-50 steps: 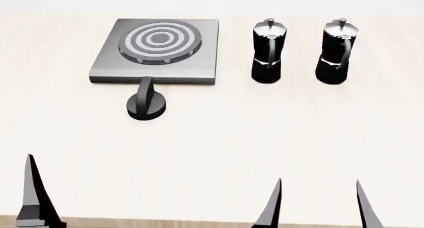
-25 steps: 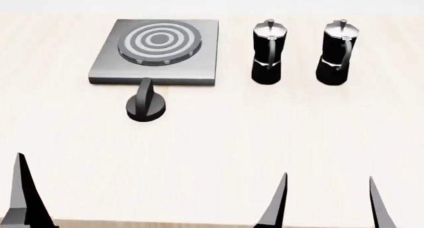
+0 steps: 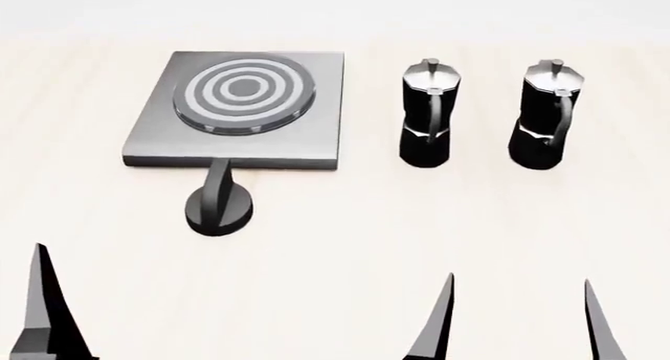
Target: Turn off the stove.
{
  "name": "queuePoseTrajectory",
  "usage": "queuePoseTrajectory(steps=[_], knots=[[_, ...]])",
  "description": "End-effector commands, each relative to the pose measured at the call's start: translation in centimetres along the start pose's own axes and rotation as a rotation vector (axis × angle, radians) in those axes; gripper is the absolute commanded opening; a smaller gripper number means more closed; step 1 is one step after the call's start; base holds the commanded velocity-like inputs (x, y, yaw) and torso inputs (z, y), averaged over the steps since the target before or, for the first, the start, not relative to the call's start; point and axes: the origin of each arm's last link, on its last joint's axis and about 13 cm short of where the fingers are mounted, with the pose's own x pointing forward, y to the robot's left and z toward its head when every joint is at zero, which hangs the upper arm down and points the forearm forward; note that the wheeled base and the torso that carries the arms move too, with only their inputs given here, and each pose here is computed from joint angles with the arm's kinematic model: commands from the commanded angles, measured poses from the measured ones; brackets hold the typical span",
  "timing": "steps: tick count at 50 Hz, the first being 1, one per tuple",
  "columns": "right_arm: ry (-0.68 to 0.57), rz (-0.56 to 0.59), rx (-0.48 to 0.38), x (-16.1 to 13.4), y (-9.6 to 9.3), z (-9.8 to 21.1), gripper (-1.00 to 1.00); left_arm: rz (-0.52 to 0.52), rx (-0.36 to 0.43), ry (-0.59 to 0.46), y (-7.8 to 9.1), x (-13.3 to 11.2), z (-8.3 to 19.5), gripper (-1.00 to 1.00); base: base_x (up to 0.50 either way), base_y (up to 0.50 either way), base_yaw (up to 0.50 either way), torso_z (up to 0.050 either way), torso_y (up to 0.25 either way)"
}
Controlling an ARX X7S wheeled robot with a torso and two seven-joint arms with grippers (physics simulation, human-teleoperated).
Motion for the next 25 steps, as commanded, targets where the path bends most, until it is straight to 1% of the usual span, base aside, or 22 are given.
queuePoseTrajectory(steps=[1, 25], knots=[[0.013, -0.025, -0.025, 0.12, -0.28, -0.08, 1.0, -0.002, 0.009, 0.002, 0.1, 0.03, -0.18, 1.0, 0.27, 0.0, 0.0, 0.0, 0.0], [0.014, -0.015, -0.017, 0.06, -0.22, -0.1, 1.0, -0.002, 0.01, 0.002, 0.1, -0.08, -0.22, 1.0, 0.26, 0.0, 0.0, 0.0, 0.0]])
